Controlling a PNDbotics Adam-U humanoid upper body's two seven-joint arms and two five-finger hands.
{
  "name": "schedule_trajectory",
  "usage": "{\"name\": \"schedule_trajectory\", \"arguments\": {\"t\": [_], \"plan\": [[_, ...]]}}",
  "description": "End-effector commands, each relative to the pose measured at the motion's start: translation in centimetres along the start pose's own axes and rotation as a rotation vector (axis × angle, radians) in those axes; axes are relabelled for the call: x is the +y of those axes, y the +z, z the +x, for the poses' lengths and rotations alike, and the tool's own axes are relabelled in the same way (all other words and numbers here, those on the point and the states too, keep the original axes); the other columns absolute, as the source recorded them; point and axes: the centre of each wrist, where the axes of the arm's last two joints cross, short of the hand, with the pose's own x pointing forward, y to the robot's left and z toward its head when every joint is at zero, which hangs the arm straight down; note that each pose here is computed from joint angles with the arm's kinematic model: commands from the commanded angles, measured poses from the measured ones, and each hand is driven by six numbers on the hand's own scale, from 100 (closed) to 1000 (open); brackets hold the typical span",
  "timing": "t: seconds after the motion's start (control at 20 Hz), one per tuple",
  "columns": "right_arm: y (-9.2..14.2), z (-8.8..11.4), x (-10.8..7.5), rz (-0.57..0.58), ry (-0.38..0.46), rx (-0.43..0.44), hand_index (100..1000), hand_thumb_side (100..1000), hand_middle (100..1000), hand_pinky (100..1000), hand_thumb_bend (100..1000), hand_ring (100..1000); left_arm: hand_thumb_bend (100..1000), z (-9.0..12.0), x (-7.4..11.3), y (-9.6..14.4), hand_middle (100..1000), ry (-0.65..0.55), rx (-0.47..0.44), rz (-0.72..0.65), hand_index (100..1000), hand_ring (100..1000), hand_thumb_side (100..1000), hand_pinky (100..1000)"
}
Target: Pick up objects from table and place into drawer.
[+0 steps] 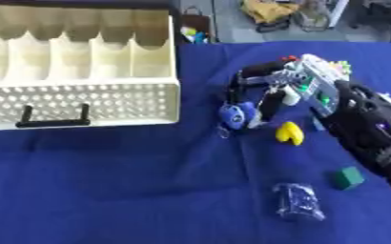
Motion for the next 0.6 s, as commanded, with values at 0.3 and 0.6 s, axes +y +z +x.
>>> {"name": "schedule_trajectory", "arguments": {"t": [0.3,0.6], "plan": [[0.78,-0.87,-0.07,-0.031,-0.024,0.040,650,285,502,662,534,763,557,0.51,-0.03,-0.62,627,0.000,-0.027,0.006,776,711,1000,562],[0.83,-1.08,0.11,-0.084,-0.059,0.058,629,288,483,608,342,735,562,0.48,-0.01,-0.57,625,-0.001,-0.026,0.012,774,709,1000,561]]}}
